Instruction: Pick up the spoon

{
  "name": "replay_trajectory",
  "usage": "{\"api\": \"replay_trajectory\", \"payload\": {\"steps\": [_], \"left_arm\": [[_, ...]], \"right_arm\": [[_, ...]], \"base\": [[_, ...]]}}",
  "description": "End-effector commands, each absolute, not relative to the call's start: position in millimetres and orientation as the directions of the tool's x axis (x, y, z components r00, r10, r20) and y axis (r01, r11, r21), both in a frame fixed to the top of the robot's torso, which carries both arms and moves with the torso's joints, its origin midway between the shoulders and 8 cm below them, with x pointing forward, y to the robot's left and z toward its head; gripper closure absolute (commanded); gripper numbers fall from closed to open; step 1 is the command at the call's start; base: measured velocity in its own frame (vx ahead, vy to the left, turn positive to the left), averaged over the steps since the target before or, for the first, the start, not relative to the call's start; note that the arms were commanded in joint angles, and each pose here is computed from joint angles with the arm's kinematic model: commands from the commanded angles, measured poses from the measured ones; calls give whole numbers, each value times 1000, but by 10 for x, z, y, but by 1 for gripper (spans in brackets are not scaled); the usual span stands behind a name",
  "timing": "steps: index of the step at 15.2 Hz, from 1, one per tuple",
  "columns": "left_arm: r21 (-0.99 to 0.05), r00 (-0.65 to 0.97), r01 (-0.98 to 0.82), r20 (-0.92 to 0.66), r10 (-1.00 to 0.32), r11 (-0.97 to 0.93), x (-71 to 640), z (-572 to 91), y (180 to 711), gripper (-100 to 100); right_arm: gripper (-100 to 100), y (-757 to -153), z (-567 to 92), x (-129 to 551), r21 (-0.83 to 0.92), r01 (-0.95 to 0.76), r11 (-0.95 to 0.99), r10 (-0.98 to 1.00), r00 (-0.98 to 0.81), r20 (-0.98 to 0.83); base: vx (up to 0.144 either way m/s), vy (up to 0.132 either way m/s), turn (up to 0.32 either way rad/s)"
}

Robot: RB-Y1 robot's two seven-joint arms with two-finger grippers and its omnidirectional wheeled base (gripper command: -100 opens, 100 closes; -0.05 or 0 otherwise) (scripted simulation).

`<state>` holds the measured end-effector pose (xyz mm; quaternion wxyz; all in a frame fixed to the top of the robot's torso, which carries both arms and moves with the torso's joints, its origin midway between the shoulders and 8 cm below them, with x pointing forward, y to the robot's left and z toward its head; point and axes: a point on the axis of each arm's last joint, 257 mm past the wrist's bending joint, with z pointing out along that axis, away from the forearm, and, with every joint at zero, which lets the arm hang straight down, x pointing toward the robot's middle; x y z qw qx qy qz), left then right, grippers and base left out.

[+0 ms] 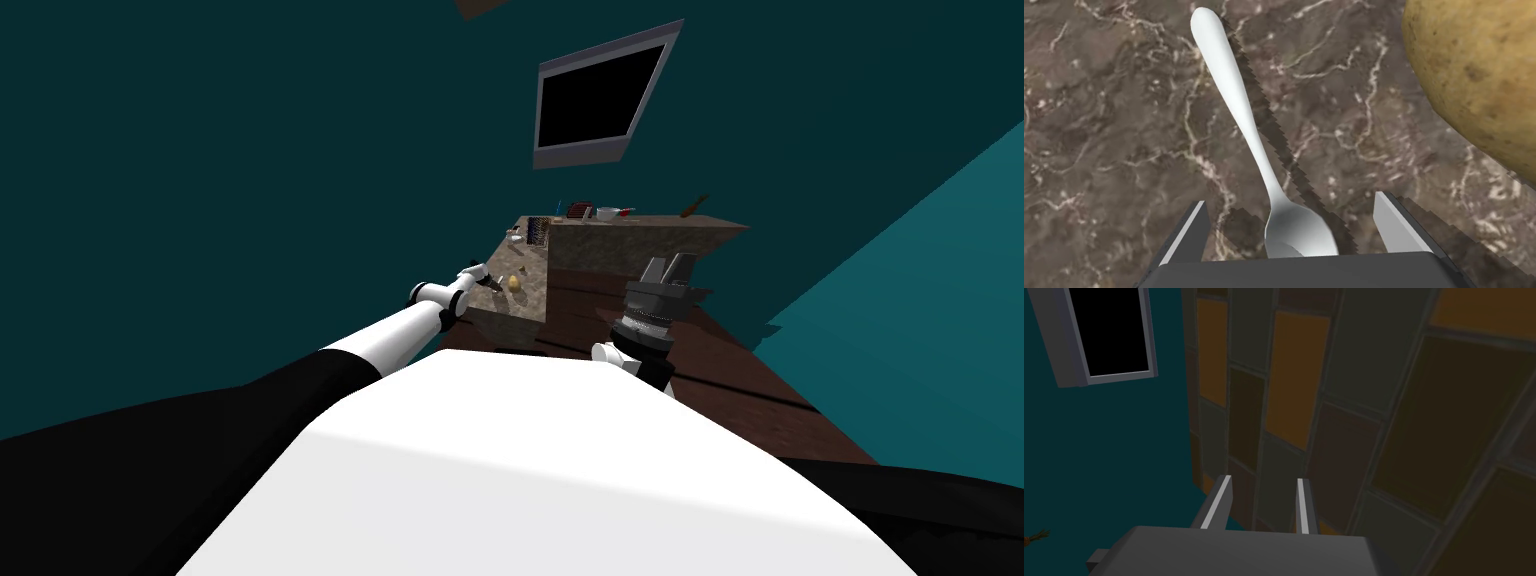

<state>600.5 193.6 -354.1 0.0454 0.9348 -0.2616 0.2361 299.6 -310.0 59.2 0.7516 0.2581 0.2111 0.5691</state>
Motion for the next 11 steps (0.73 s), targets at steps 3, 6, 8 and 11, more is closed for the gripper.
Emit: {"api": "replay_trajectory", "payload": {"steps": [3,6,8,11], "left_arm": [[-35,753,-510,464,-466,-859,5999,-3543,1927,100],[-47,735,-514,491,-468,-856,6073,-3501,1891,100],[-47,736,-513,490,-468,-857,6071,-3506,1893,100],[-46,736,-514,489,-468,-857,6134,-3342,1888,100]], "right_arm": [[0,-3100,592,2997,628,-747,219,964,263,-24],[0,-3100,592,2996,628,-747,219,964,263,-24],[0,-3100,592,2996,628,-747,219,964,263,-24],[0,-3100,592,2996,628,-747,219,964,263,-24]], "base": [[0,0,0],[1,1,-4],[2,7,-20],[-2,-4,13]]}}
